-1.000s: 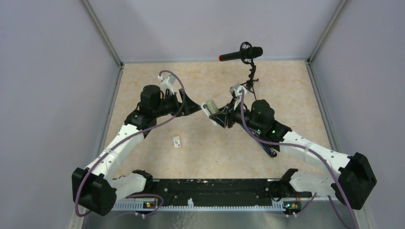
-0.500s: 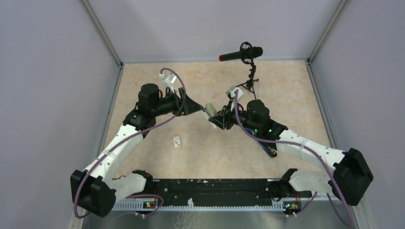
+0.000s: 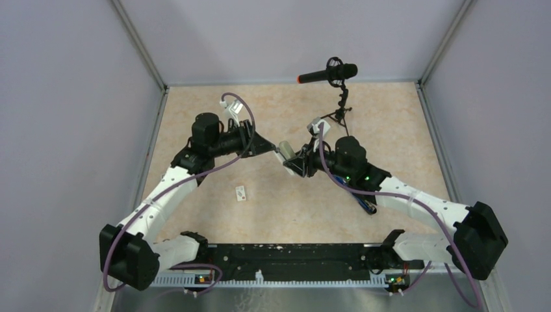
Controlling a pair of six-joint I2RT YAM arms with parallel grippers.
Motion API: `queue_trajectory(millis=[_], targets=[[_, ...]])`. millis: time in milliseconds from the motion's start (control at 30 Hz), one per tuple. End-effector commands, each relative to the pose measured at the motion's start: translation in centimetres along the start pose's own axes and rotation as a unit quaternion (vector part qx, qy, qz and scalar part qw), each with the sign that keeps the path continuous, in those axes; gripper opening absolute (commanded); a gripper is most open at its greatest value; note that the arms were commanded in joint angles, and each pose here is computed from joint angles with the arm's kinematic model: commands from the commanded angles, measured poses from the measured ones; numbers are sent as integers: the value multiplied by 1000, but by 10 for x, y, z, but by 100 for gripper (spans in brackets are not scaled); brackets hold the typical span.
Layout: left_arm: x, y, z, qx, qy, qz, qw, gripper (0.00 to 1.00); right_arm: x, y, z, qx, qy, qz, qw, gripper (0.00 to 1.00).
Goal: Load the staples into the stapler
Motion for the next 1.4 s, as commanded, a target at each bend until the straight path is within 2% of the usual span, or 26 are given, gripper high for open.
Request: queue_trajectory(millis=[0, 500, 567, 767, 867, 1067, 1167, 1267, 1367], targets=[[1, -1, -4, -15, -5, 2, 1000, 41, 38, 21, -2, 31, -55, 16, 998, 4], [-12, 12, -19, -12, 20, 58, 998, 32, 36, 20, -8, 32, -49, 33, 998, 4], [-8, 10, -21, -20, 10, 54, 998, 27, 34, 22, -10, 38, -46, 36, 998, 4], [-7, 6, -23, -39, 7, 64, 997, 0, 26, 22, -16, 40, -32, 38, 998, 9], [-8, 3, -22, -52, 10, 60, 997, 0, 23, 21, -18, 40, -27, 37, 998, 16], [-7, 1, -22, -55, 7, 57, 997, 0, 24, 18, -23, 31, -23, 32, 999, 43], [-7, 7, -22, -37, 7, 45, 998, 0, 30, 18, -25, 27, -25, 34, 999, 52], [-7, 10, -22, -29, 10, 34, 999, 0, 32, 16, -29, 21, -18, 36, 999, 55], [-7, 11, -20, -24, 7, 25, 999, 0, 31, 14, -32, 16, -11, 37, 999, 52]])
Point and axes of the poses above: each gripper's point midway between its finger pads, its own z axis back along the fingers, its own y axis along the line the jaws close on, x = y × z, the point moved 1 cm from there along z, back along the fingers, and after that the axes turned 1 degree about -z, right-handed, at the moved point
